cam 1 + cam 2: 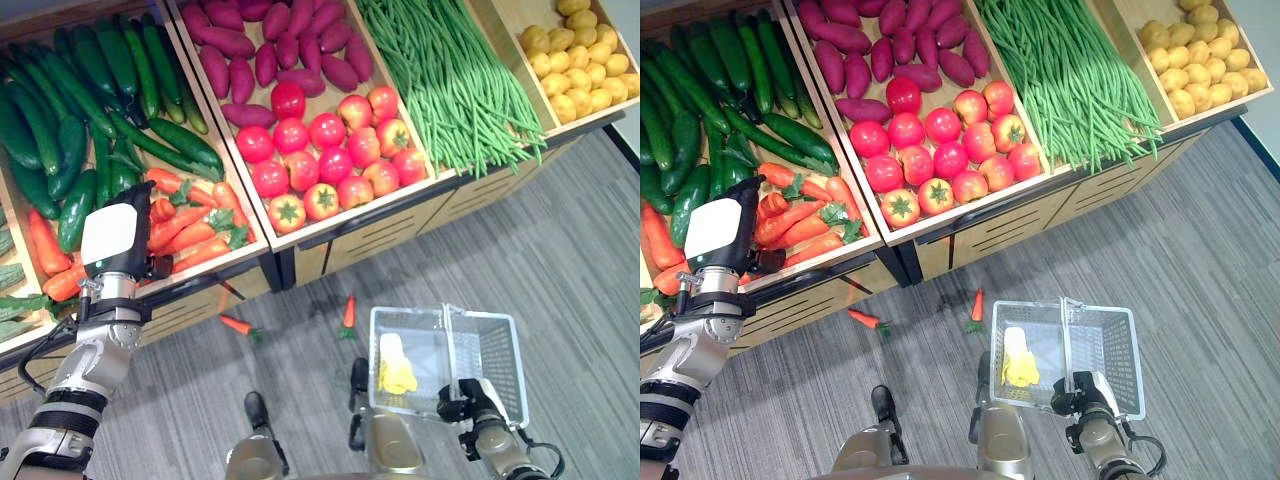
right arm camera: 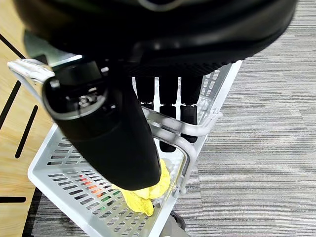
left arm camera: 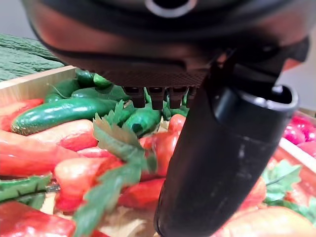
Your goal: Get the vegetables into the basket
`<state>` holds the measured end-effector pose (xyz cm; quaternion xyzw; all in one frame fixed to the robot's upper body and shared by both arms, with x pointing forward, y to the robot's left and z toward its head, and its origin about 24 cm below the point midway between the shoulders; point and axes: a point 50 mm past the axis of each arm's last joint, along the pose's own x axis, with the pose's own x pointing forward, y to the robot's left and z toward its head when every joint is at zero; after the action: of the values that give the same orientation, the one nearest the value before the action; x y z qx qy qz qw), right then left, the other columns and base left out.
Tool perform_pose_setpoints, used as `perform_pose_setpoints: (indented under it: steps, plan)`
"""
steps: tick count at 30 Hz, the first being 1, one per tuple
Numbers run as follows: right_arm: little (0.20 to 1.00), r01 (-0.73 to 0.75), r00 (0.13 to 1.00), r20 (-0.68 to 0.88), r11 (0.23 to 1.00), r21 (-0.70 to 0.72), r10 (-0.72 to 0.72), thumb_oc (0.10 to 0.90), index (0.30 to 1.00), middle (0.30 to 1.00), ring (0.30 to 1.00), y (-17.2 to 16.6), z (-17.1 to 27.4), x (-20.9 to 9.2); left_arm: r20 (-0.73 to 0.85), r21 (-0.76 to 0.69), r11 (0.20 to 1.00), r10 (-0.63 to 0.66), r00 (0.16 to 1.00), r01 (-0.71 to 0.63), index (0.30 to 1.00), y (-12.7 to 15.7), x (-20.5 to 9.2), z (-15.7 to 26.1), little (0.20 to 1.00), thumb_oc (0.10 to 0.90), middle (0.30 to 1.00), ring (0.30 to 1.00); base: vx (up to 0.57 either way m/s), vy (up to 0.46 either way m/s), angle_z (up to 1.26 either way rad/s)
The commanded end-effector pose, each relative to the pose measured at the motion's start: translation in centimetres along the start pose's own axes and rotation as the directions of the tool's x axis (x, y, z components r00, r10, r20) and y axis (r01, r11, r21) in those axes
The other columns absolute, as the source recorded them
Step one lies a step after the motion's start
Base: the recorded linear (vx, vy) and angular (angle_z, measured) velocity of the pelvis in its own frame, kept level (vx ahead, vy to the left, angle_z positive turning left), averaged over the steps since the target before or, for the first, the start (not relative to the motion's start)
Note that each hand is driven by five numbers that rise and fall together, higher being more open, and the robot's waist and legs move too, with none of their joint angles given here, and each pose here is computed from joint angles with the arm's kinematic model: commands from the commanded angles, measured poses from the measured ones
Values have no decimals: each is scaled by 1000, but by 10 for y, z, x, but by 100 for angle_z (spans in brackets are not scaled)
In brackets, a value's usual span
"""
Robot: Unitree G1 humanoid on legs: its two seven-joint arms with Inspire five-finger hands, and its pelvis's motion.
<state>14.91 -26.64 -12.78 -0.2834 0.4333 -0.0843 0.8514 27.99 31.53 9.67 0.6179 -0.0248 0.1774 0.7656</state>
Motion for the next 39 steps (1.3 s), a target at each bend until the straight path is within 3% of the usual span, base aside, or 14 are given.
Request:
perform_pose_setpoints:
  steps: [1, 14, 25, 26, 27, 28, 34, 39]
  plan:
    - [300, 36, 995, -87, 991, -132, -47, 400, 300, 300, 300, -18, -34, -6, 96, 77, 992, 93, 991, -101, 1000, 32, 21, 8, 1000, 900, 1000, 1000, 0, 0, 0]
    - [300, 7, 998, -55, 988, -153, -16, 400, 300, 300, 300, -21, -22, -1, 41, 164, 976, -150, 988, 142, 1000, 18, 28, -6, 1000, 900, 1000, 1000, 0, 0, 0]
    - [300, -24, 999, -48, 985, -169, 16, 400, 300, 300, 300, -17, -16, 1, -89, 184, 952, -230, 969, 243, 1000, 4, 32, -23, 1000, 900, 1000, 1000, -4, 1, -2]
    - [300, -29, 999, -49, 985, -169, 21, 400, 300, 300, 300, -16, -17, 0, -94, 188, 951, -232, 968, 246, 706, 3, 31, -25, 706, 690, 706, 706, -10, 3, -5]
    - [300, -31, 998, -51, 985, -172, 23, 400, 300, 300, 300, -16, -18, 0, -92, 190, 951, -231, 969, 245, 352, 3, 31, -24, 352, 437, 352, 352, -5, 2, -3]
    - [300, -31, 998, -51, 985, -172, 23, 400, 300, 300, 300, -16, -18, 0, -92, 190, 951, -231, 969, 245, 300, 3, 31, -24, 300, 400, 300, 300, -6, 3, -3]
    - [300, -40, 998, -51, 984, -175, 31, 400, 300, 300, 300, -15, -19, 0, -109, 184, 947, -248, 963, 264, 300, -6, 24, -29, 300, 400, 300, 300, -5, -1, -4]
    - [300, -32, 999, -35, 984, -178, 26, 400, 300, 300, 300, -14, -15, 0, -178, 168, 961, -189, 966, 220, 300, -16, 18, -37, 300, 400, 300, 300, 0, 0, 0]
